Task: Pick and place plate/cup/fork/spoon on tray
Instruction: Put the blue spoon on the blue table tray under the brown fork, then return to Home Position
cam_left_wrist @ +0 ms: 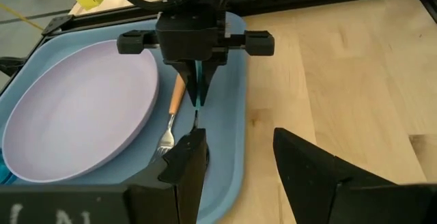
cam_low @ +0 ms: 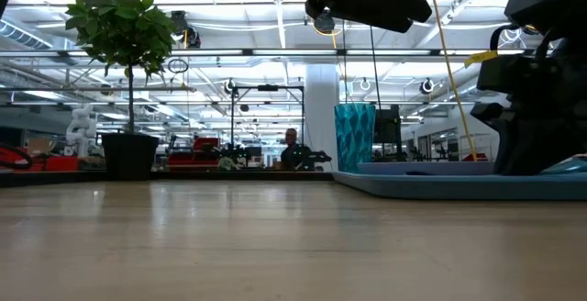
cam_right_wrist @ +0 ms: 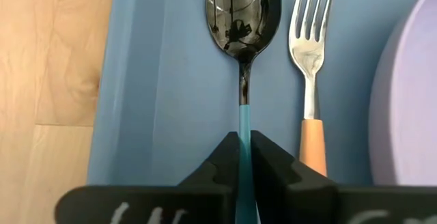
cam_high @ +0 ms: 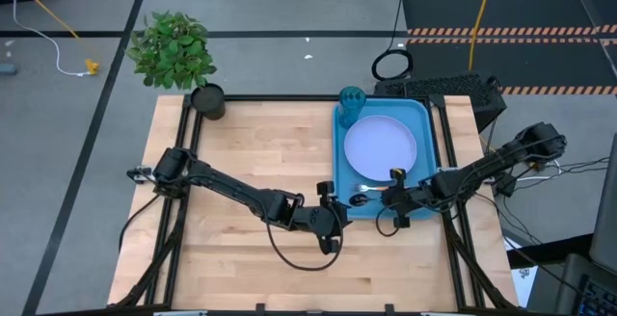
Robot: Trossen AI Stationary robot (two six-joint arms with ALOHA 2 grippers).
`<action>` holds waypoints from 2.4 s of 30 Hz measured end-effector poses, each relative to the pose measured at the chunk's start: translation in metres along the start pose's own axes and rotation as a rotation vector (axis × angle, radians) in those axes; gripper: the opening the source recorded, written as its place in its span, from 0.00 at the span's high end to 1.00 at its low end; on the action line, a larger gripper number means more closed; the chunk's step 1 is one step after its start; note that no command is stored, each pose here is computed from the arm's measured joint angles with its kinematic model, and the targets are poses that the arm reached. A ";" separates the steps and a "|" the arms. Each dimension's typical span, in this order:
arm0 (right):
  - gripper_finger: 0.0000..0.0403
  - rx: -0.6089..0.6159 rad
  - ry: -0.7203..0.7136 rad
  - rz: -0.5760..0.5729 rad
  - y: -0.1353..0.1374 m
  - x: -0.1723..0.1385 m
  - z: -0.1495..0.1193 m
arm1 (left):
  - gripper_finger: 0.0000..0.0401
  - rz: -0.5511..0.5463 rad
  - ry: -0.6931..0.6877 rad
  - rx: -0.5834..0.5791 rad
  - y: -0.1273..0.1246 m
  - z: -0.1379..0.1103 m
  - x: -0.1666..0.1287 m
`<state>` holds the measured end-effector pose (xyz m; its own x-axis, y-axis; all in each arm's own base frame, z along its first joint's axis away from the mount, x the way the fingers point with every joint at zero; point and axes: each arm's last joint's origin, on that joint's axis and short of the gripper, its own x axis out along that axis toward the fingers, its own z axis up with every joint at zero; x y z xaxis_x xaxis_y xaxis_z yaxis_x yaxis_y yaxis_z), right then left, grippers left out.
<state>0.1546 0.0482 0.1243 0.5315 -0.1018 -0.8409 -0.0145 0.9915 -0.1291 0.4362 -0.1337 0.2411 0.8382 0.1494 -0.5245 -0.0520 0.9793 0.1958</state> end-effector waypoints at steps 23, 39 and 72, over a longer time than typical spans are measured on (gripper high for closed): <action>0.84 0.026 -0.064 0.014 0.002 -0.009 0.021 | 0.56 0.065 0.010 0.051 0.003 0.000 -0.002; 0.99 -0.104 -0.501 0.047 -0.014 -0.085 0.046 | 0.56 0.466 0.281 0.047 0.045 -0.022 -0.062; 1.00 -0.149 -0.886 0.065 -0.017 -0.066 0.003 | 0.98 0.203 -0.274 -0.027 0.097 -0.141 -0.129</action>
<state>0.1225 0.0383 0.1839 0.9830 0.1146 -0.1434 -0.1438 0.9662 -0.2138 0.2465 -0.0390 0.2108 0.9239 0.3028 -0.2339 -0.2441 0.9372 0.2492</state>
